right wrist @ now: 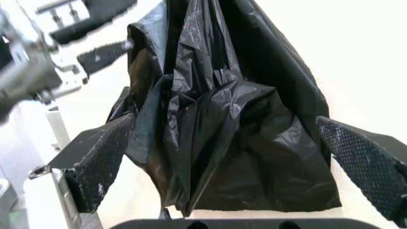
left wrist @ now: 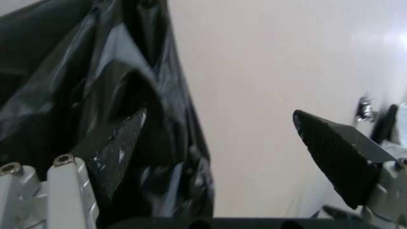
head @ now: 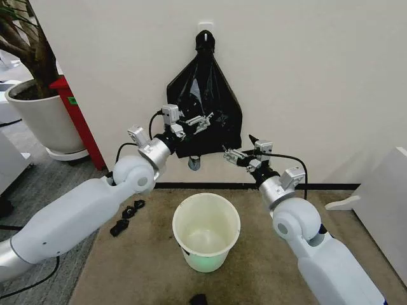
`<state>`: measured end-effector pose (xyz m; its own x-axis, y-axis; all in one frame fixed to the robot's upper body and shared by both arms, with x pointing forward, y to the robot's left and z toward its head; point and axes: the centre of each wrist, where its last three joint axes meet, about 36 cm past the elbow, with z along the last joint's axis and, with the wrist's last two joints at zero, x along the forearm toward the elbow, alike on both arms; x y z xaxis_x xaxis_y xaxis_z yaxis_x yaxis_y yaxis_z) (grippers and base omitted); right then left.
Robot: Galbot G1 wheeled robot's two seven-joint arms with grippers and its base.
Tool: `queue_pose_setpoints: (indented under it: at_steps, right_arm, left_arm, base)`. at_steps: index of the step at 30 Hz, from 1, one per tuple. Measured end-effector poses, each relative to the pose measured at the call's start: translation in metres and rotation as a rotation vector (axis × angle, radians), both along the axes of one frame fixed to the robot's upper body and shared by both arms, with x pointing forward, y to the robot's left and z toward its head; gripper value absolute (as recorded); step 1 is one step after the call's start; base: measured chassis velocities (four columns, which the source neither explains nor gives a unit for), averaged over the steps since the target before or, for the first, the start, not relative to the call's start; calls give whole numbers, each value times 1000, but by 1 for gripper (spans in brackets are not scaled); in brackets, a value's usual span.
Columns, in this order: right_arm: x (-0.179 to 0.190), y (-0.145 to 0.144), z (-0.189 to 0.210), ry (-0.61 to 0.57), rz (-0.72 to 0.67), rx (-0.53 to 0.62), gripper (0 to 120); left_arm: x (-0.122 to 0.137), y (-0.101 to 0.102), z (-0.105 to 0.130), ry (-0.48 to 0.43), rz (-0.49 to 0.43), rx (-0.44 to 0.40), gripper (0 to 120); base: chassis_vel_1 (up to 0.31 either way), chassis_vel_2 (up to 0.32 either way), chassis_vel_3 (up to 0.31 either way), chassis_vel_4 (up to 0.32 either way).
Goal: Place the garbage bag over the trash bin.
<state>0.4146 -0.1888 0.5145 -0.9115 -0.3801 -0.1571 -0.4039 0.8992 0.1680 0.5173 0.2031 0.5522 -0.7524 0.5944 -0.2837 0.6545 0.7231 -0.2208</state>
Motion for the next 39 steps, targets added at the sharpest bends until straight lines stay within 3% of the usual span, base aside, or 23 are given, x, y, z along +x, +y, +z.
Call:
queue_pose_setpoints:
  at_steps: [11, 20, 22, 27, 29, 32, 39]
  right_arm:
    - [-4, 5, -5, 1, 17, 20, 100]
    - [-10, 3, -7, -8, 22, 27, 100]
    - [-13, 1, -8, -9, 19, 27, 100]
    - [-14, 0, -10, -11, 17, 28, 100]
    - [-14, 2, -10, -13, 19, 31, 100]
    - [-13, 3, -9, -14, 22, 32, 100]
    - [-11, 8, -10, -13, 32, 34, 100]
  left_arm:
    - [6, -1, -10, 38, 62, 46, 94]
    - [22, -32, -9, 86, 139, 92, 94]
    - [23, -37, -8, 93, 190, 152, 90]
    - [23, -35, -8, 92, 234, 189, 77]
    - [22, -32, -7, 87, 246, 197, 65]
    - [21, -30, -6, 85, 250, 199, 59]
    - [15, -23, -4, 83, 260, 195, 30]
  base:
    - [0, 0, 0, 0]
    - [0, 0, 0, 0]
    - [0, 0, 0, 0]
    - [0, 0, 0, 0]
    - [0, 0, 0, 0]
    - [0, 0, 0, 0]
    - [0, 0, 0, 0]
